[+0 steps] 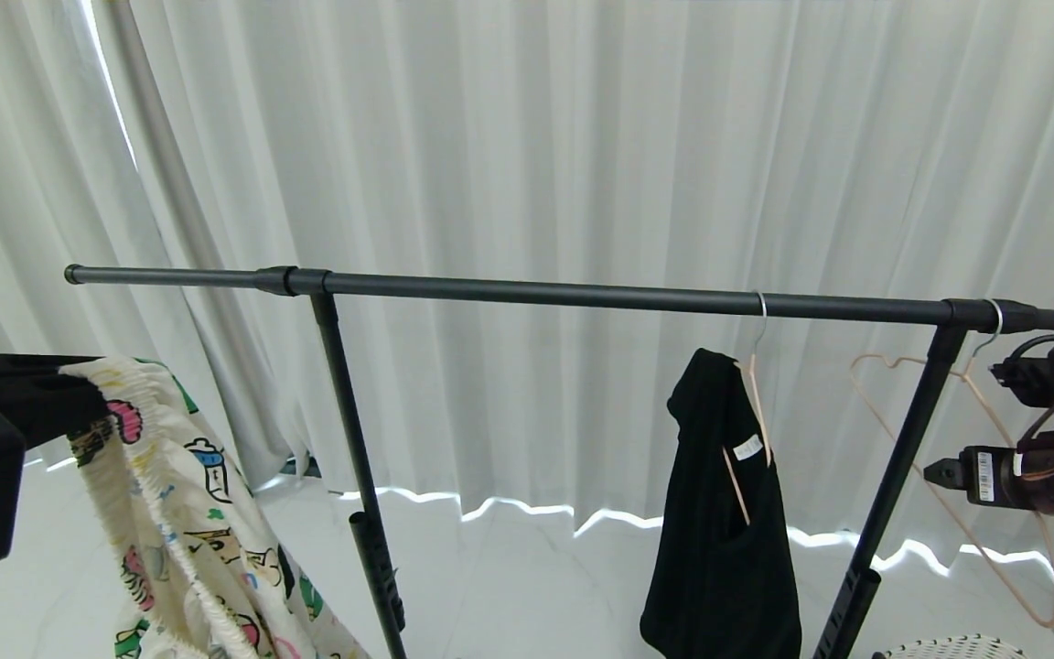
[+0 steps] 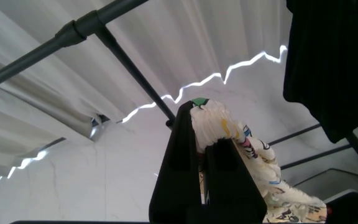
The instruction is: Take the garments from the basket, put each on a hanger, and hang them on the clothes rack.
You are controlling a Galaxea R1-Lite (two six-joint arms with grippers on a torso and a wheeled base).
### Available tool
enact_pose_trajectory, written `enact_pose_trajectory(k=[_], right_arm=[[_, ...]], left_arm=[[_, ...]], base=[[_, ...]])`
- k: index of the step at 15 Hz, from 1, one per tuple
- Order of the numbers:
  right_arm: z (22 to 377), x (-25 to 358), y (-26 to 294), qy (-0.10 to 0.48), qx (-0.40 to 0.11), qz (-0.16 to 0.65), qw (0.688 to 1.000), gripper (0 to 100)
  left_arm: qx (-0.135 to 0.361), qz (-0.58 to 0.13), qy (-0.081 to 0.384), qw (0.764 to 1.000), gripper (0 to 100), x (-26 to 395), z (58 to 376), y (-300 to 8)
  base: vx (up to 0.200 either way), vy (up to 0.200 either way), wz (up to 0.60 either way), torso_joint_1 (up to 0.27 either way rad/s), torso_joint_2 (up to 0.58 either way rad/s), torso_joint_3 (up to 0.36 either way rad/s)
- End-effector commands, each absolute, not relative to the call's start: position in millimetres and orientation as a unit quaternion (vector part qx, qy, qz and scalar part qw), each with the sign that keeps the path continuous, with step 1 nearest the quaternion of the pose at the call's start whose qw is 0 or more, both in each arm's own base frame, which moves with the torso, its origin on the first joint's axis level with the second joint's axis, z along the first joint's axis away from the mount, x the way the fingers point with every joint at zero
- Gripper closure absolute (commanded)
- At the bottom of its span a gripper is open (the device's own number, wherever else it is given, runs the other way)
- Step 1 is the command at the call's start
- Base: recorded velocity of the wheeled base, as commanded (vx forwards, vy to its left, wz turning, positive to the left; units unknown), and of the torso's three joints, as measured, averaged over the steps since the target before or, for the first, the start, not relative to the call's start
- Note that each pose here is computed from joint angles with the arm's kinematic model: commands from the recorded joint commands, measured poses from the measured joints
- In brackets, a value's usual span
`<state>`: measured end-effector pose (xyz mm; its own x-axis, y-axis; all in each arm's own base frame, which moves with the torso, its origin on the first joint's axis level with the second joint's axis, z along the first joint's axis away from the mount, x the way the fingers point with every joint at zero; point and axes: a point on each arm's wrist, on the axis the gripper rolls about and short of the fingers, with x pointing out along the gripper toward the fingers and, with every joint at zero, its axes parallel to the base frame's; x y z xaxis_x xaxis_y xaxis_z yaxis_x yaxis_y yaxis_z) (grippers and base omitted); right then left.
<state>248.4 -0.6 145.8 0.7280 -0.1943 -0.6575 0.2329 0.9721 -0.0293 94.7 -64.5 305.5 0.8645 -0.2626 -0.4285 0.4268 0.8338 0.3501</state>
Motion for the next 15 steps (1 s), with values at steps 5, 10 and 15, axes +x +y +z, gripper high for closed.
enact_pose_trajectory(k=[5,10,15], right_arm=[[151,244,0,0.344,0.029,-0.114,0.932,100],[167,232,0,0.316,0.033,-0.11,0.942,100],[188,205,0,0.289,0.037,-0.109,0.951,100]], left_arm=[[0.22,-0.183,0.181,0.941,100,93,307,-63],[0.219,-0.183,0.179,0.941,100,92,307,-62],[0.222,-0.183,0.172,0.942,100,89,309,-60]], base=[[0.0,0.0,0.0,0.0,0.0,0.0],[0.0,0.0,0.0,0.0,0.0,0.0],[0.0,0.0,0.0,0.0,0.0,0.0]])
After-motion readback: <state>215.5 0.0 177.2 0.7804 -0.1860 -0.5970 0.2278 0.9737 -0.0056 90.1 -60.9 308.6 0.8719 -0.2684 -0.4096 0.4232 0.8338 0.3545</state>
